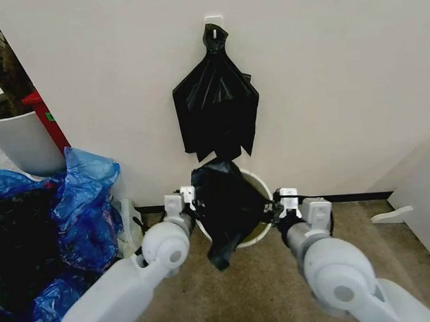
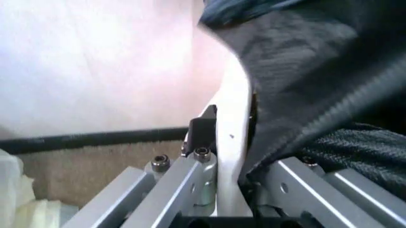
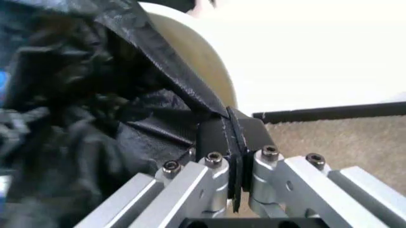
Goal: Place the garbage bag over the trash bin.
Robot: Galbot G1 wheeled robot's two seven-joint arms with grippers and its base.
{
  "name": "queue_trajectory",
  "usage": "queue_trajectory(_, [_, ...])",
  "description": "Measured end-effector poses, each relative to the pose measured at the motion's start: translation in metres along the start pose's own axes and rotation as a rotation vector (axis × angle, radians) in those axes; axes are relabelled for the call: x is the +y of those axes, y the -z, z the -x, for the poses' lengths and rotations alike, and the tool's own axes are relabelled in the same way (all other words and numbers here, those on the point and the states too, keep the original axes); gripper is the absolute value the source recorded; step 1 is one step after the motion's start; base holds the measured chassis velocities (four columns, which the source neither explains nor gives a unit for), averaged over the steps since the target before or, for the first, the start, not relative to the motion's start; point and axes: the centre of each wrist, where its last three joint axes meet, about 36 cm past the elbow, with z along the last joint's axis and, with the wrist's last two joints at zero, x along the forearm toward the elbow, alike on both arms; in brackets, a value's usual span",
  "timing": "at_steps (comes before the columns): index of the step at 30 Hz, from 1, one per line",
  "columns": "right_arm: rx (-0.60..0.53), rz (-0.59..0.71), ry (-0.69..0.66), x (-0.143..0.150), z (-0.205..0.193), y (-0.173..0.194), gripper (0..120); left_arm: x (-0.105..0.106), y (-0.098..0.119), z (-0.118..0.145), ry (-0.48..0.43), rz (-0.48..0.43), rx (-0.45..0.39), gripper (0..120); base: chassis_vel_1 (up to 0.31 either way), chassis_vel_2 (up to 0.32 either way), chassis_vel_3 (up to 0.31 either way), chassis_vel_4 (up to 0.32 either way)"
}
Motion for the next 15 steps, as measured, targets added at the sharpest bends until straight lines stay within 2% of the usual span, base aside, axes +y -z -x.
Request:
queue_trajectory(4, [-0.018, 0.001, -0.017, -0.009, 0.0, 0.008, 0, 0.013, 0.005, -0.009, -0.005, 0.001, -0.019, 2, 0.0, 0.0, 0.0, 0.0])
queue_trajectory(15, [-0.029, 0.014, -0.058, -0.034, 0.017, 0.017, 0, 0.032, 0.005, -0.032, -0.048, -0.019, -0.051, 2, 0.0, 0.0, 0.0, 0.0])
